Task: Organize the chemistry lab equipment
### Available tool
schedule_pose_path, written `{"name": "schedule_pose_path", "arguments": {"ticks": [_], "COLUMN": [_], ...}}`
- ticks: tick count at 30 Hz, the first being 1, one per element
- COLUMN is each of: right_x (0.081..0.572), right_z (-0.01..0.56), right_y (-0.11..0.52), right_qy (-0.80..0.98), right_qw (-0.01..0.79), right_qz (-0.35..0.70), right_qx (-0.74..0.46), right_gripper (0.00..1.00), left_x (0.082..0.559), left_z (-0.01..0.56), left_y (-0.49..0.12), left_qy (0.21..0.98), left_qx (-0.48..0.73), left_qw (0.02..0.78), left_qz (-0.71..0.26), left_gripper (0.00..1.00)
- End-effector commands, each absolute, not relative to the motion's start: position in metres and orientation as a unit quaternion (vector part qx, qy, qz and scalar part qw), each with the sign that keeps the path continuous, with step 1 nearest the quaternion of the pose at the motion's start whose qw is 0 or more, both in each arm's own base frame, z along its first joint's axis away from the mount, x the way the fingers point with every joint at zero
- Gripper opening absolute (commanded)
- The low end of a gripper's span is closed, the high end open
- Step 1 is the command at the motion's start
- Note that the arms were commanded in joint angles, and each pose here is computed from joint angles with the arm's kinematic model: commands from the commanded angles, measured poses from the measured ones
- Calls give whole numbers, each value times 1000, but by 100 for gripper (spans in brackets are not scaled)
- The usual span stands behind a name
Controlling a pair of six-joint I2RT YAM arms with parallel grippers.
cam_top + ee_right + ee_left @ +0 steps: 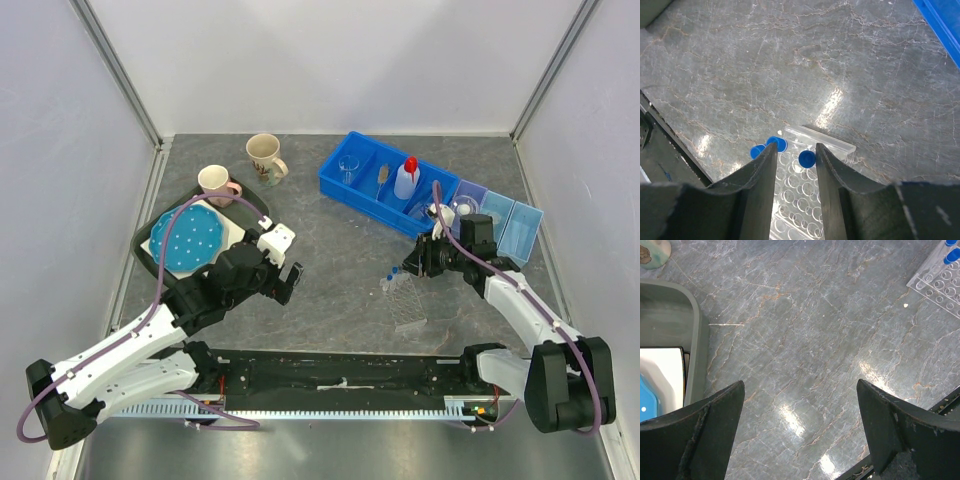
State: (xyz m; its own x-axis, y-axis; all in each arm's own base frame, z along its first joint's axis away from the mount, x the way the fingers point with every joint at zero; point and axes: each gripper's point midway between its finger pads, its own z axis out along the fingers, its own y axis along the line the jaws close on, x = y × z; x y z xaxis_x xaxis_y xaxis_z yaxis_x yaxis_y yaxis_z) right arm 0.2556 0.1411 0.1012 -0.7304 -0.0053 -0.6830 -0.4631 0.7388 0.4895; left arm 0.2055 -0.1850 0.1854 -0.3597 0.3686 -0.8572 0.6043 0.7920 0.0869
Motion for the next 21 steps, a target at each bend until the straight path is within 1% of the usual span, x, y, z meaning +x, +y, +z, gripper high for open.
{"name": "schedule_pose_path", "arguments": {"ticks": [1, 15, 17, 18, 19, 20, 21], "right_x": [258, 249, 255, 255, 264, 272, 270], "right_z": [118, 132, 144, 145, 161, 162, 162], "right_y": [146, 156, 154, 150, 148, 138, 130], "right_qy": [848, 828, 819, 821, 817, 822, 835], "right_qw": [370, 371, 392, 392, 408, 419, 405], "right_qz": [344, 375, 362, 351, 335, 295, 281], "right_qx": [-162, -188, -212, -221, -233, -248, -245], "right_gripper": [45, 46, 48, 53, 56, 58, 65], "left_x": [210, 209, 209, 208, 207, 207, 206], "left_z": [189, 190, 191, 194, 197, 199, 203], "left_y": [-183, -183, -183, -183, -184, -184, -184], "left_qy": [809, 808, 808, 805, 802, 801, 799], "left_qx": [303, 302, 302, 300, 299, 296, 291], "left_qw": [491, 492, 493, 497, 501, 504, 508], "left_qz": [-114, -115, -116, -121, -126, -130, -139], "left_gripper": [99, 99, 99, 99, 99, 99, 100]}}
